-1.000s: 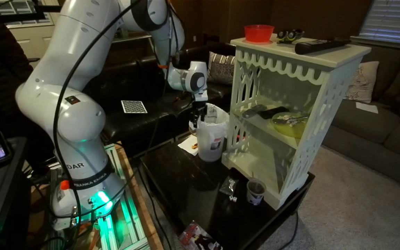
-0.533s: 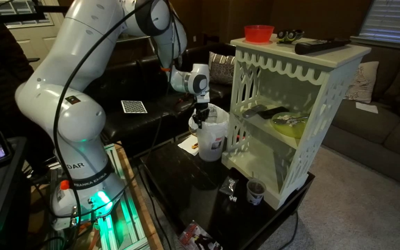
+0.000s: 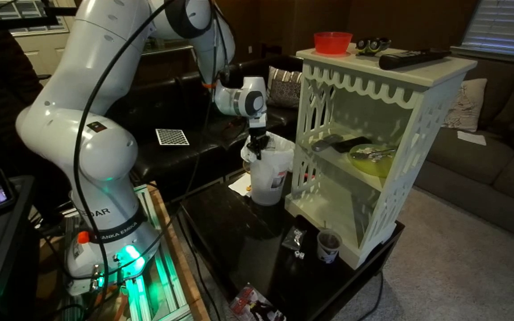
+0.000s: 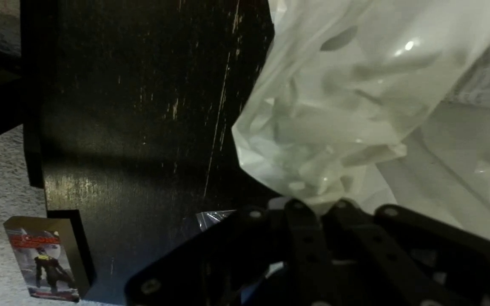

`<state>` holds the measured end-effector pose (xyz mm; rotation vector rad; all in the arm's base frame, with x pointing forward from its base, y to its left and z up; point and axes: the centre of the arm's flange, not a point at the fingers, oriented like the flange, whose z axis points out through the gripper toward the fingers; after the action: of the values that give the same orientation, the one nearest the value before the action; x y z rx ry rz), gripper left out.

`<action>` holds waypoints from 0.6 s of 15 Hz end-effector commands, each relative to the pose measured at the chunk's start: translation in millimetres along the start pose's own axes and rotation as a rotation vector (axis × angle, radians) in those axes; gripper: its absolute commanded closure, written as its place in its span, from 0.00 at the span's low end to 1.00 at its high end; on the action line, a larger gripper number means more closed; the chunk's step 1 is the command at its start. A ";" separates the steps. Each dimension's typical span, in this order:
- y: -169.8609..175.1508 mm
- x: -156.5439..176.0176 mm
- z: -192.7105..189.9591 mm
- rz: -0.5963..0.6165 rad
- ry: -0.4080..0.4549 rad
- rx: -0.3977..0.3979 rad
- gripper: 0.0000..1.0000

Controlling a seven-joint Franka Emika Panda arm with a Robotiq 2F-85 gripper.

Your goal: Move the trash bin to the bottom left corner of the table

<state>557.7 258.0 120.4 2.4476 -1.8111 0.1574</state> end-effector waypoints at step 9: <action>155.7 11.3 -102.8 0.102 0.071 0.053 0.99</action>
<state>464.8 227.6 183.1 2.2960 -1.9093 0.2923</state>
